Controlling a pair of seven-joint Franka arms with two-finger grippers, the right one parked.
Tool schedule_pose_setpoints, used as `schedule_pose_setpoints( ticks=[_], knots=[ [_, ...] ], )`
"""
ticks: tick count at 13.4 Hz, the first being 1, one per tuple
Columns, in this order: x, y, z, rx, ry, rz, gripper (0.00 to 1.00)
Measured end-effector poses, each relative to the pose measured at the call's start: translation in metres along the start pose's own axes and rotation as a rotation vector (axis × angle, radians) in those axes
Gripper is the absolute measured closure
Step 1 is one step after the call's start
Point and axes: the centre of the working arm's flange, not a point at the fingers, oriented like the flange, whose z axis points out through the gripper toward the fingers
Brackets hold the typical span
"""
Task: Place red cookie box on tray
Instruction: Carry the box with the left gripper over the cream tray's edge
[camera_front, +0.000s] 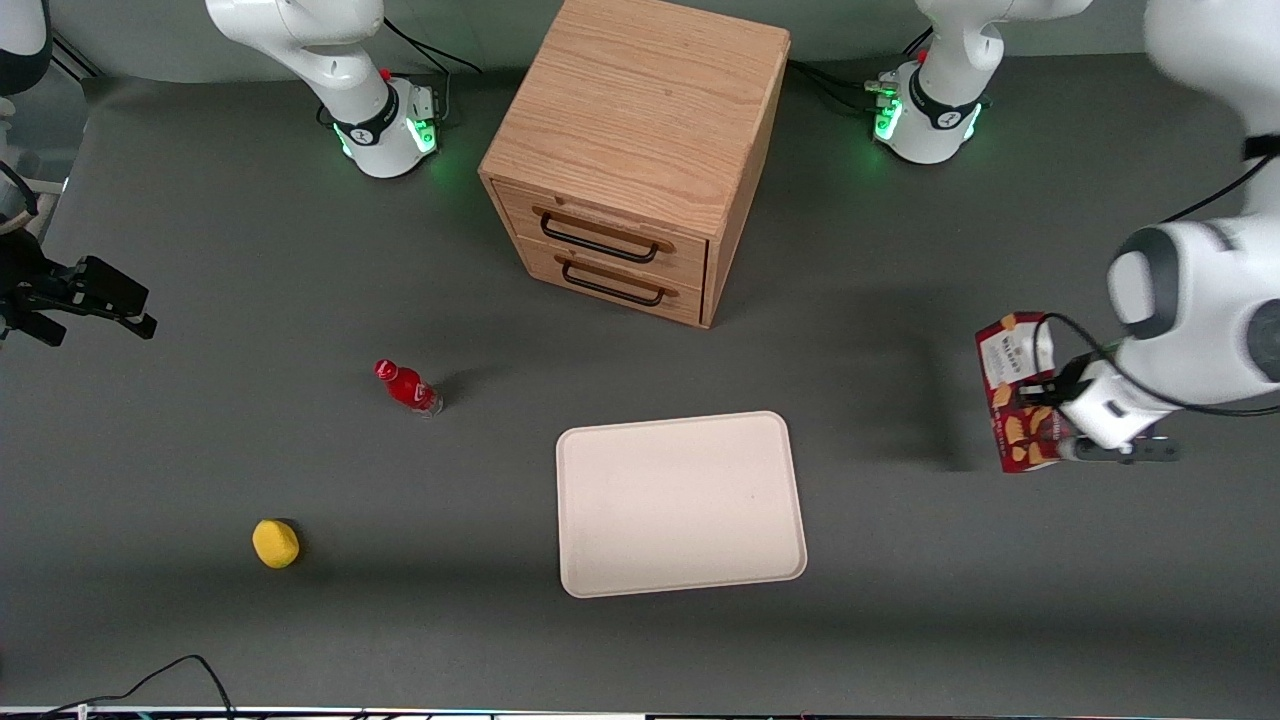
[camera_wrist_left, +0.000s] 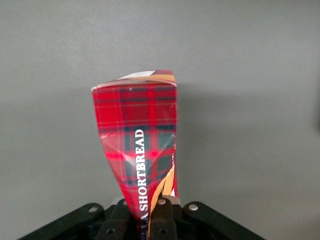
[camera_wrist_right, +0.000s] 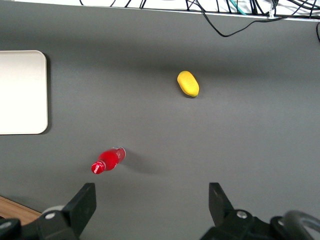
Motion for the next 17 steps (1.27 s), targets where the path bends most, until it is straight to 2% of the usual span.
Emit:
schedule_pose_setpoints(
  ticks=[1, 3, 5, 6, 8, 11, 13, 15, 17],
  knots=[
    [-0.001, 0.009, -0.044, -0.007, 0.0, -0.02, 0.91],
    [-0.008, 0.045, -0.116, -0.021, 0.028, -0.049, 0.91],
    [-0.016, 0.107, -0.147, -0.043, 0.055, -0.096, 0.91],
    [-0.021, 0.141, -0.146, -0.055, 0.051, -0.118, 0.91],
    [-0.024, 0.208, -0.123, -0.061, 0.04, -0.14, 0.91],
    [0.003, 0.284, -0.046, -0.034, 0.135, -0.183, 0.91],
    [0.026, 0.313, 0.031, -0.005, 0.179, -0.195, 0.91],
    [0.044, 0.323, 0.095, -0.036, 0.208, -0.182, 0.91],
    [0.05, 0.324, 0.133, -0.066, 0.245, -0.157, 0.91]
  ],
)
